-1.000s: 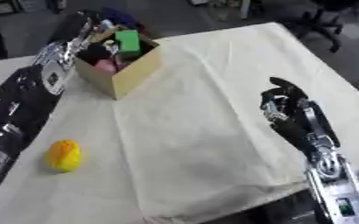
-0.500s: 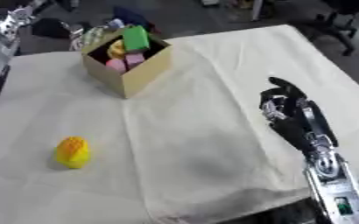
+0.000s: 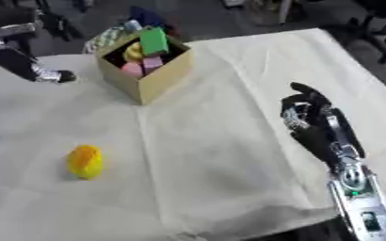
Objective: Pick up objects on the table and place them in the box.
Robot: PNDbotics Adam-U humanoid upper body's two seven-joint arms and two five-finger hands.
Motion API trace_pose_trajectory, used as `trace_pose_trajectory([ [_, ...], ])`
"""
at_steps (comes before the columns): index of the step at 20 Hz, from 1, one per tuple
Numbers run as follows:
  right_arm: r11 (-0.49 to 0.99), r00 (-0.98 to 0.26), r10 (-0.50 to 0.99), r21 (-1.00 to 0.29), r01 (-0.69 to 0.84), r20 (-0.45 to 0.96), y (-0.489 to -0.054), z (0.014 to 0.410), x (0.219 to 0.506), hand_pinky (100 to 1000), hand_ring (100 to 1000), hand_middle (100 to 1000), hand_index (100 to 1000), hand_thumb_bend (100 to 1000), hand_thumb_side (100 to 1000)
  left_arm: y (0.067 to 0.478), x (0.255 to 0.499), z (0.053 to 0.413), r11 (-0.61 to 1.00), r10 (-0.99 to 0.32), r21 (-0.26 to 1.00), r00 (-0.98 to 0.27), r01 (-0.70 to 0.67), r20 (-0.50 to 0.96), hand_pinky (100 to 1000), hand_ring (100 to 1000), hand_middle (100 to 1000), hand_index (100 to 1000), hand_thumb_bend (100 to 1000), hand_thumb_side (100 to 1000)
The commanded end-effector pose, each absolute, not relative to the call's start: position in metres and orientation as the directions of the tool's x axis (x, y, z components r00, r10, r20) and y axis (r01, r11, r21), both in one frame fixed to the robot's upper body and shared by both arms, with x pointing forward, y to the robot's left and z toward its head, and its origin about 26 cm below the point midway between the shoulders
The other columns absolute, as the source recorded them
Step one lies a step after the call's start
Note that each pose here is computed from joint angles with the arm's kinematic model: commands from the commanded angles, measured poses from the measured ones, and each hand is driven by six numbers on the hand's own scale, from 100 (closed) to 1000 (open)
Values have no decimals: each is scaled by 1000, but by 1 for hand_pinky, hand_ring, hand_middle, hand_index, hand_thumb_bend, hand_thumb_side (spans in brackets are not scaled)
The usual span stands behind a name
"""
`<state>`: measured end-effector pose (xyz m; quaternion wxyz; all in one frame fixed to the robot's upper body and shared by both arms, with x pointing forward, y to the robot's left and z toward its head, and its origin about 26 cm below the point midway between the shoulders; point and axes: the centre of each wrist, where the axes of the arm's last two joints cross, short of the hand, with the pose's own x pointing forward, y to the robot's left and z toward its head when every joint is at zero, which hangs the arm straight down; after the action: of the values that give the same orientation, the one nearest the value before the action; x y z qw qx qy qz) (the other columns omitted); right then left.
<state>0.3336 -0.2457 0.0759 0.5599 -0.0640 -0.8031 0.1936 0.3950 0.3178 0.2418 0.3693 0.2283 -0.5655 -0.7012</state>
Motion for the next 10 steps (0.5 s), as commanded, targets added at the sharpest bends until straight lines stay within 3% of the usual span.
trace_pose_trajectory([
  [1, 909, -390, 338, -404, -99, 857, -249, 85, 335, 587, 604, 661, 894, 100, 540, 320, 384, 254, -137, -764, 950, -640, 280, 79, 788, 753, 758, 869, 476, 520],
  [10, 907, -390, 339, -408, -106, 856, -248, 84, 335, 587, 604, 661, 894, 100, 539, 304, 382, 212, -365, -692, 806, -715, 466, 100, 802, 775, 788, 882, 583, 582],
])
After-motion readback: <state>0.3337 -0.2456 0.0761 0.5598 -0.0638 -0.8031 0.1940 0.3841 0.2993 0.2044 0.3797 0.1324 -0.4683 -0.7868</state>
